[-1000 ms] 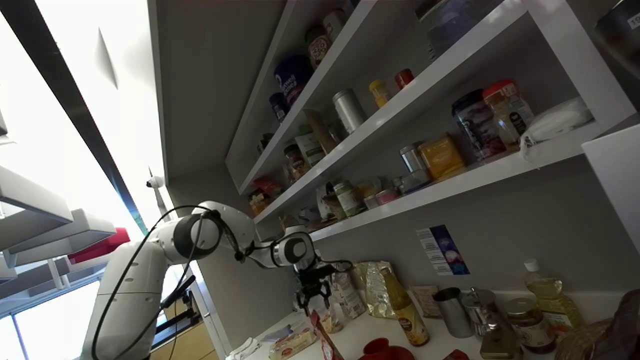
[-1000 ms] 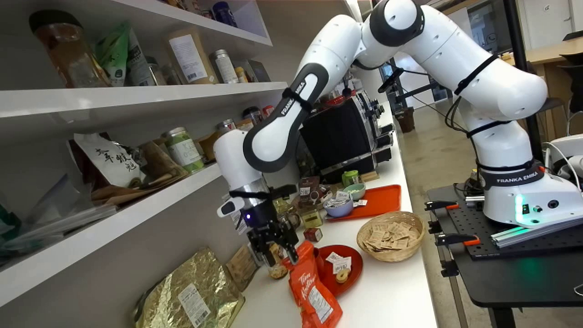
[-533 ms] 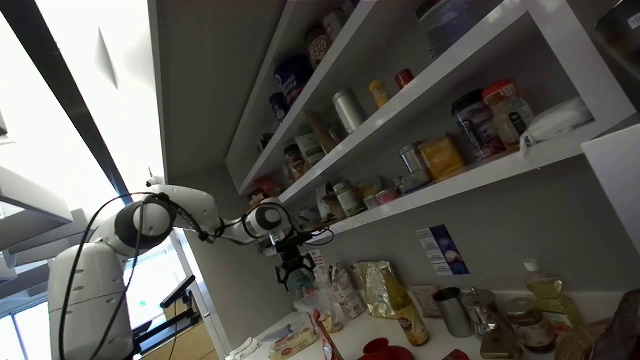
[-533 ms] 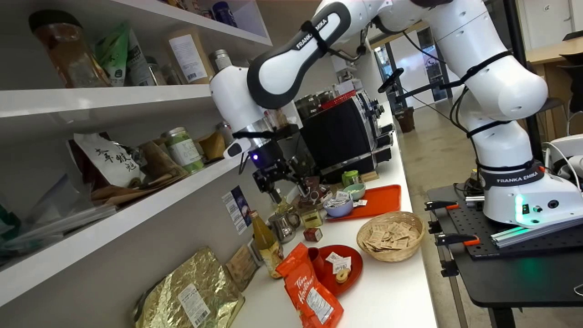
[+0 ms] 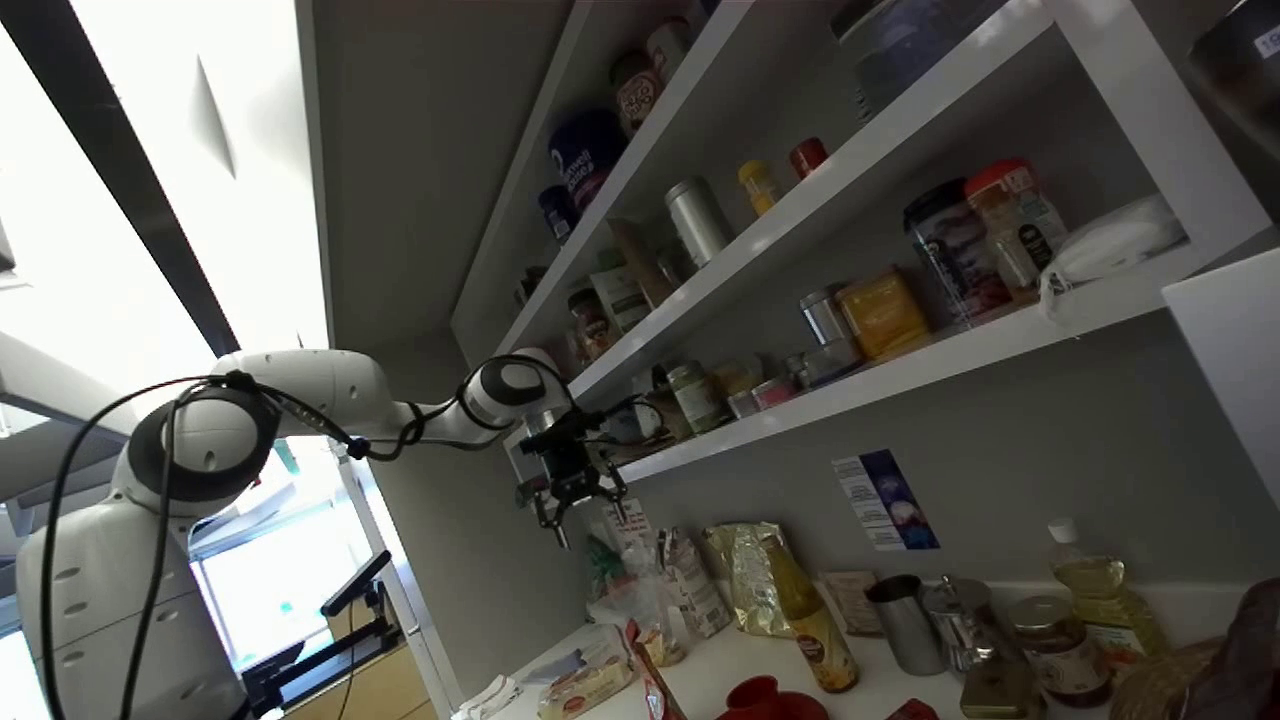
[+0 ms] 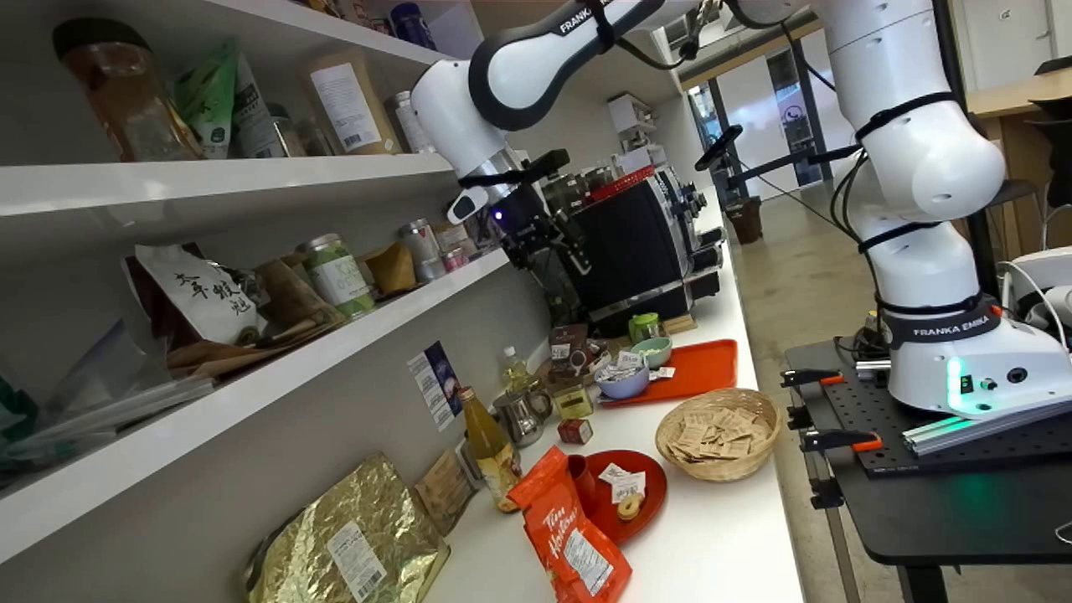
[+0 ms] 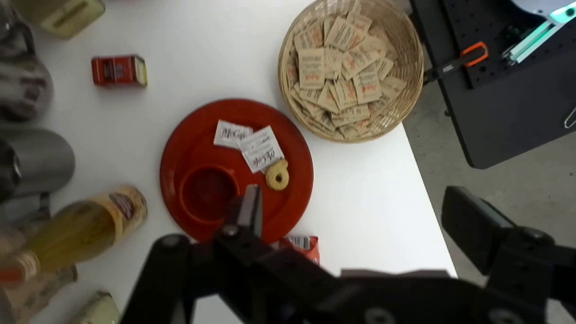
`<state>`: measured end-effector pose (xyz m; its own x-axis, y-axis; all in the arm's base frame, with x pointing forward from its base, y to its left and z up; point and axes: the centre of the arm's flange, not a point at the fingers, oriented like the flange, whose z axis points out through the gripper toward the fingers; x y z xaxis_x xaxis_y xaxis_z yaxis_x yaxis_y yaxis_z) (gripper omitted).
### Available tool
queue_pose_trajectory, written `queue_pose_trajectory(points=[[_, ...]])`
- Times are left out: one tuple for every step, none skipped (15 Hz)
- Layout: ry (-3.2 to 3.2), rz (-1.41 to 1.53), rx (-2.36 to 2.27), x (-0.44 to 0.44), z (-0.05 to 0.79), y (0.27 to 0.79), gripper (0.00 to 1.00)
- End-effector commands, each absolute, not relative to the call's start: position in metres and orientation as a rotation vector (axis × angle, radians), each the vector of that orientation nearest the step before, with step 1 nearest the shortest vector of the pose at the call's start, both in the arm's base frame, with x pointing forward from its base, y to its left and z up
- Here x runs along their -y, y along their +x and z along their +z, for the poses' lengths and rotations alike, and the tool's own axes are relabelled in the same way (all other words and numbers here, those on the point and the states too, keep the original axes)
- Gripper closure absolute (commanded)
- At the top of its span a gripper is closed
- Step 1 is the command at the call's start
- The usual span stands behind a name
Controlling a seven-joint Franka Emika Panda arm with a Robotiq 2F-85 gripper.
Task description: Put the orange packet on the counter.
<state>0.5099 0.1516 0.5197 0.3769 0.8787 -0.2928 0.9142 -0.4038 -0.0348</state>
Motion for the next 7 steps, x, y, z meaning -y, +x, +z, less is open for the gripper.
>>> queue_pose_trajectory(points=[[2.614,-0.514,-1.376,-0.092,0.530,0.502,0.00],[2.667,-0.520,-1.299,-0.076,0.534,0.498,0.00],[2.713,-0.532,-1.225,-0.063,0.536,0.495,0.00],[2.769,-0.535,-1.155,-0.052,0.539,0.492,0.00],[2.820,-0.552,-1.085,-0.043,0.539,0.488,0.00],[2.744,-0.535,-1.200,-0.051,0.534,0.503,0.00],[2.774,-0.543,-1.152,-0.043,0.536,0.500,0.00]])
